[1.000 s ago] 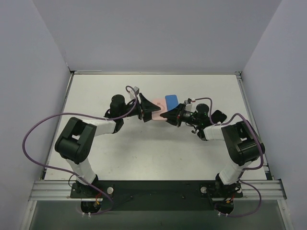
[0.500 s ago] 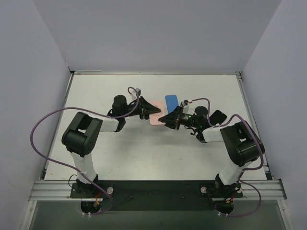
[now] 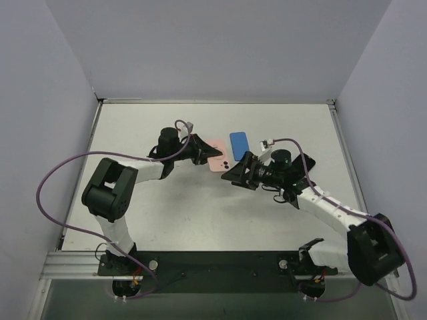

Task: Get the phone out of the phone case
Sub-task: Adjust the phone.

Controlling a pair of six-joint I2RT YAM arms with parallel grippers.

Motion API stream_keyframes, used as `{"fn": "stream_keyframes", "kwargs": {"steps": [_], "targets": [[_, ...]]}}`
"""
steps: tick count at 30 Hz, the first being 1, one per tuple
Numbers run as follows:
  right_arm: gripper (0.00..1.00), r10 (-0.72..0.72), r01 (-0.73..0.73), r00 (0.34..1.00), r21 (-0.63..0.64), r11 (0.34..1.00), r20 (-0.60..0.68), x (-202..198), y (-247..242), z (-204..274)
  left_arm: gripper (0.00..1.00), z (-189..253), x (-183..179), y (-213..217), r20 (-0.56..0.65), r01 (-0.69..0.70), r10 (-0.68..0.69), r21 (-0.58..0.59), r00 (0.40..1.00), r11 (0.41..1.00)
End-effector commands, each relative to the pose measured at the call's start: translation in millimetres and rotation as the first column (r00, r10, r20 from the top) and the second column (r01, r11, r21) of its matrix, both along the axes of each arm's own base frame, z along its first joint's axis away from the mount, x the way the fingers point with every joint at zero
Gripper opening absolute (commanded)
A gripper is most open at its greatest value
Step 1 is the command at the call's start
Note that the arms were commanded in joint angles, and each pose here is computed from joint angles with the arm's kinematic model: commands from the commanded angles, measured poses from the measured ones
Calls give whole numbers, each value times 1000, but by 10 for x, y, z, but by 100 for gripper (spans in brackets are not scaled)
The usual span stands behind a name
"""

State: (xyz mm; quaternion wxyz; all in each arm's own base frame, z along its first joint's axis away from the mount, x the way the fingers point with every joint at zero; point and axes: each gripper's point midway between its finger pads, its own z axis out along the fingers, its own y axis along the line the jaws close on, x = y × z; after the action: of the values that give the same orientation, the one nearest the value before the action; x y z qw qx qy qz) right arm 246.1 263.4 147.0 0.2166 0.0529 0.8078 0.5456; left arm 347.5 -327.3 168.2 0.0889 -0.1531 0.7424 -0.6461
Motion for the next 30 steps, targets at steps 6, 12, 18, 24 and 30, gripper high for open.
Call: {"fn": "stream_keyframes", "kwargs": {"steps": [6, 12, 18, 24, 30], "targets": [[75, 47, 116, 970, -622, 774, 240, -105, -606, -106, 0, 126, 131, 287, 50, -196, 193, 420, 980, 886], [74, 162, 166, 917, -719, 675, 364, -82, -322, 139, 0, 280, -8, 270, 22, -209, 240, 576, 970, 790], [74, 249, 216, 857, -752, 622, 452, -132, -93, 310, 0, 132, -241, 401, -96, -77, 241, 779, 966, 622], [75, 270, 311, 821, -791, 528, 503, -16, 31, 451, 0, 133, -295, 372, -120, -46, 250, 822, 961, 568], [70, 269, 341, 820, -809, 478, 505, 116, 115, 436, 0, 135, -386, 472, -170, 22, 264, 875, 949, 484]]}}
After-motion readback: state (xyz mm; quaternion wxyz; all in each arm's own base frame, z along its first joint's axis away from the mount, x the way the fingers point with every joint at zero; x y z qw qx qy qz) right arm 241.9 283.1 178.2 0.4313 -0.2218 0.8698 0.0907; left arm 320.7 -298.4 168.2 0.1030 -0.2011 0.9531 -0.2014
